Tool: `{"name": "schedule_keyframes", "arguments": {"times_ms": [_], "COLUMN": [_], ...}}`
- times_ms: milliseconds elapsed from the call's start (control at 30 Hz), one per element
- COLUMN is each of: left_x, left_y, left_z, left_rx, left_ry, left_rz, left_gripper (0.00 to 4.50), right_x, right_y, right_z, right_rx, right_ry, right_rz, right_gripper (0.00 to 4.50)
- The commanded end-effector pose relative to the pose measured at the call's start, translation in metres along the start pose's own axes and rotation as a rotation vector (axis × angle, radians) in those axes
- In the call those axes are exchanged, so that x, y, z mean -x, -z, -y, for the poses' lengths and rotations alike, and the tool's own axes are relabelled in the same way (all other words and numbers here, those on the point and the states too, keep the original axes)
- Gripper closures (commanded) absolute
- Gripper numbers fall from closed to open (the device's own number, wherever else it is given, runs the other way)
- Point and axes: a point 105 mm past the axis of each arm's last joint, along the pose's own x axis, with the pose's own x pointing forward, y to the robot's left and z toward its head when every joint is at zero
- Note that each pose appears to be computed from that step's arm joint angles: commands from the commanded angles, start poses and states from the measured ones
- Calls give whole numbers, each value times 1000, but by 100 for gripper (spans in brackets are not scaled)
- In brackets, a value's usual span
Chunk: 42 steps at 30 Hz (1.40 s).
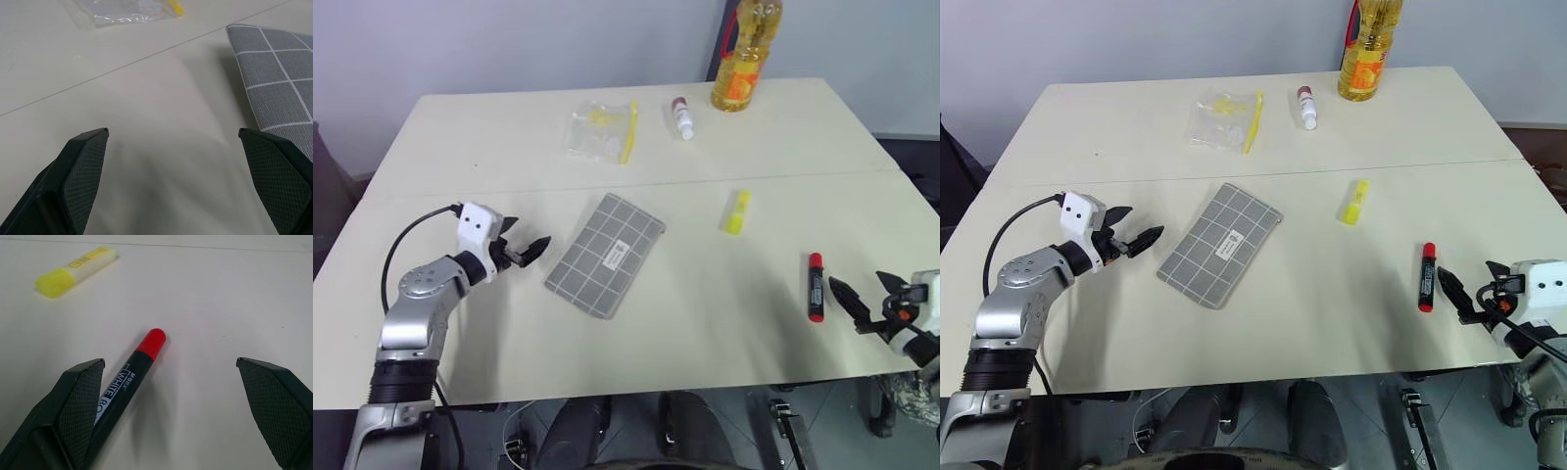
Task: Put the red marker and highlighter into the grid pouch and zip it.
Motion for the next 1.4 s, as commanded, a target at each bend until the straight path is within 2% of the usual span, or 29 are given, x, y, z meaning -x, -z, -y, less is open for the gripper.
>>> {"name": "schedule_keyframes", "arguments": {"times_ms": [33,300,467,633,733,867,967,1167,1400], "left_x": [5,11,19,35,47,60,66,72,58], "left_y": [-15,-15,-20,-21,-21,-7,-1,12,22], "left_z": [-4,-6,-1,17,25,41,49,68,90], "left_rx": [-30,-18,-42,-110,-157,-320,-425,-580,-741], "left_ry": [-24,-50,-63,-59,-70,-10,38,163,310], "left_rz": [53,56,88,110,124,63,35,-6,-34], "left_gripper": [1,1,1,1,0,0,0,0,0], "right_x": [-6,-22,-51,-78,-93,-122,-141,-173,-207], "right_y": [-18,-32,-55,-80,-89,-88,-89,-88,-82], "right_z": [-3,-10,-36,-83,-111,-154,-171,-188,-196], "right_rx": [49,67,81,104,106,204,251,334,422], "right_ry": [-15,-51,-166,-345,-443,-533,-540,-522,-444], "right_rz": [45,79,138,206,216,180,163,143,65], "right_gripper": [0,0,0,0,85,288,447,447,447]}}
